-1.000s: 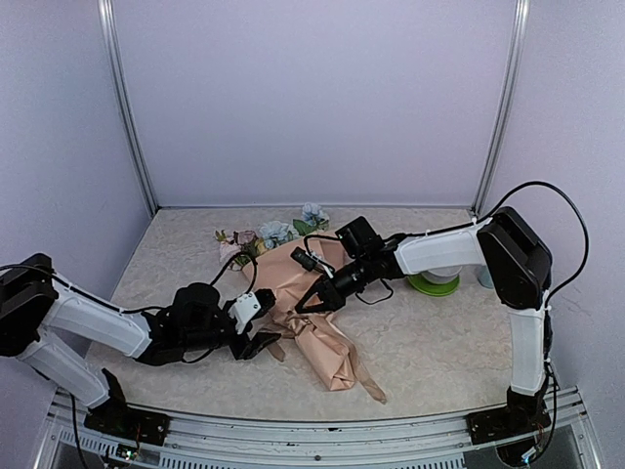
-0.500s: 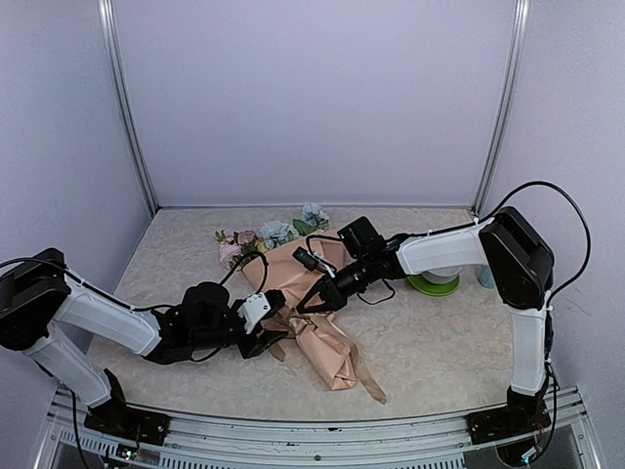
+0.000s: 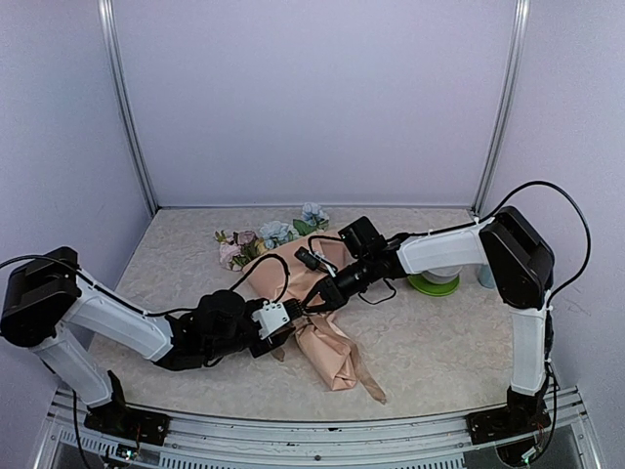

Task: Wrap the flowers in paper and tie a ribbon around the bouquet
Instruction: Cross the half-tied ribbon over the folded bouquet.

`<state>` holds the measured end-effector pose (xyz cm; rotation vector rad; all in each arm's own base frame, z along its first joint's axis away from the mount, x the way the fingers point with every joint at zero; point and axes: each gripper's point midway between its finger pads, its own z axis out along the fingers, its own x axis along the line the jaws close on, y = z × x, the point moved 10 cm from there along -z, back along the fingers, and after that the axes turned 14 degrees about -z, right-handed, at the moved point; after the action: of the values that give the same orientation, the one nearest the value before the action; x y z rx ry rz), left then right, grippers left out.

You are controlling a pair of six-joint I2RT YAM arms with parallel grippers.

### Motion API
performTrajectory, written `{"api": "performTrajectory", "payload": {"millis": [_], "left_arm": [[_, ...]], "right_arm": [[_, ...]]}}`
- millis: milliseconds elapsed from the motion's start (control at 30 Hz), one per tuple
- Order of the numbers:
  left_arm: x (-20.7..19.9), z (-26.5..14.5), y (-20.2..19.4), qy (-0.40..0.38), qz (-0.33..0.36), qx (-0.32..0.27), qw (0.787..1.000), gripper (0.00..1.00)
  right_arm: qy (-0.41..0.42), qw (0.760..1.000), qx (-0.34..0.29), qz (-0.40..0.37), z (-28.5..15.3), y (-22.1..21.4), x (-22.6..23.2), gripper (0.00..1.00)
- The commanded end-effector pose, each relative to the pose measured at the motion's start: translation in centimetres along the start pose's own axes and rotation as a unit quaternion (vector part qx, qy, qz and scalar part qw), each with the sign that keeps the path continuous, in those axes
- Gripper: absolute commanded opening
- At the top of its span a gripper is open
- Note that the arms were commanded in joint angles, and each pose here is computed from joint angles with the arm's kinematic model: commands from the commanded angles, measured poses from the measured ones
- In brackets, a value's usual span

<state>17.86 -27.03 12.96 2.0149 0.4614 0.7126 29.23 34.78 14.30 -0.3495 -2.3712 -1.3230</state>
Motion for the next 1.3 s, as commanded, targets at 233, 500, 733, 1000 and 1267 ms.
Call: {"api": "performTrajectory", "payload": {"millis": [233,500,733,1000,1267], "left_arm": [[0.8,-3.3,0.2,-0.023,-0.061,-0.001,0.998,0.61],[0.0,-1.6,2.5,0.014,0.018,-0.032,0.999,0.61],[0.0,1.5,2.3,0.080,0.048,-0.023,0.995,0.57],[-0.2,2.4,2.4,0.119,0.035,-0.031,0.992,0.56],[-0.5,3.3,1.8,0.144,0.025,-0.027,0.989,0.56]], "right_arm": [[-0.010,1.000,-0.007,-0.004,-1.3,0.8,0.0,0.16],[-0.021,1.000,0.004,-0.004,-1.9,0.5,0.3,0.26],[-0.011,1.000,0.009,-0.008,-2.3,0.1,1.0,0.29],[-0.025,0.999,0.039,-0.005,-2.1,-0.9,0.7,0.22],[-0.024,0.998,0.049,0.000,-2.4,-1.2,1.2,0.24]]}}
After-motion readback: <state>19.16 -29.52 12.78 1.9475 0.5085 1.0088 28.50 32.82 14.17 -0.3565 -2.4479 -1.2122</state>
